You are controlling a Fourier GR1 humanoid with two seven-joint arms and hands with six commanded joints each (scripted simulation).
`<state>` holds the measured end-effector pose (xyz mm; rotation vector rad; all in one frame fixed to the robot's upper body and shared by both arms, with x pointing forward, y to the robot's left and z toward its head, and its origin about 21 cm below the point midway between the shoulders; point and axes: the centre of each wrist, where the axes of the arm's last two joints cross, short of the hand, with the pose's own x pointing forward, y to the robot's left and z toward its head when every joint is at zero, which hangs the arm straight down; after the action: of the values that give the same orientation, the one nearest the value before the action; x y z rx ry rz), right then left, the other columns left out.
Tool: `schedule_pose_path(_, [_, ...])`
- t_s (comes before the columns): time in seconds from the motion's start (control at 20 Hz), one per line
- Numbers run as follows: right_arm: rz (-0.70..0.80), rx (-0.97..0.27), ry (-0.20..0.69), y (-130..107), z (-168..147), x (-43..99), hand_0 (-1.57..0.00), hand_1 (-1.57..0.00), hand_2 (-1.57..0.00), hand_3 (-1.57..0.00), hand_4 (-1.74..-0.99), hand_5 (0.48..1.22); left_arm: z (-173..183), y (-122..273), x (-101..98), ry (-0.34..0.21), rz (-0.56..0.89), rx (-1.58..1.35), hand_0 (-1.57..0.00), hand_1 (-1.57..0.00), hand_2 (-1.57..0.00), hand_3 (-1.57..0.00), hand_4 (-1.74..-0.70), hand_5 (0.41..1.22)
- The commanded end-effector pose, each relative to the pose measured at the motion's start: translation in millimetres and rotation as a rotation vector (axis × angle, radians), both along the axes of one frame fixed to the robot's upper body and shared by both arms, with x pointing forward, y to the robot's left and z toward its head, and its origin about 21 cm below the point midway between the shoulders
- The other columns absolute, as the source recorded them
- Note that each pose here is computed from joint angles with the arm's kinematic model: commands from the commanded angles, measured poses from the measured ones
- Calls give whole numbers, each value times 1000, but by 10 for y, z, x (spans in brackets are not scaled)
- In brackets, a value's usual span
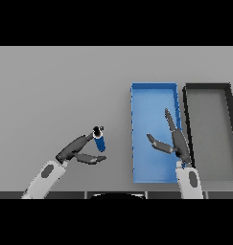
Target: Pick up the blue pipe and place it into the blue bin.
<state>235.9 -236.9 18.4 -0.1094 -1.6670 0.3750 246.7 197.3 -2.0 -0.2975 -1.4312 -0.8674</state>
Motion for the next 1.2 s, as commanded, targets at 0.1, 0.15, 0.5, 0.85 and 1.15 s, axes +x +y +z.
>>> schedule_pose_path(0.1, [-6,-4,23,-10,-1,37,1,1,1,1,-1202,549,-92,-105,112,23,22,-23,1,1,1,1,-1138,497])
schedule_pose_path(0.15, [-8,4,21,-20,-10,16,1,1,1,1,-1201,548,-123,-130,136,8,21,-12,1,1,1,1,-1120,494])
schedule_pose_path(0.5, [-15,-20,22,-19,-39,9,1,1,1,1,-1188,556,-243,-355,185,51,19,-156,1,-118,-269,-202,-1217,635])
schedule_pose_path(0.85, [-18,-23,19,-22,-42,-4,1,1,1,1,-1179,561,-230,-497,123,60,3,-233,-1099,-1190,-1246,-1196,-1588,1078])
schedule_pose_path(1.15, [-20,-31,33,-46,-51,10,1,1,1,1,-1171,558,-236,-590,39,-19,-14,-223,-1447,-1471,-1486,-1468,-1512,1183])
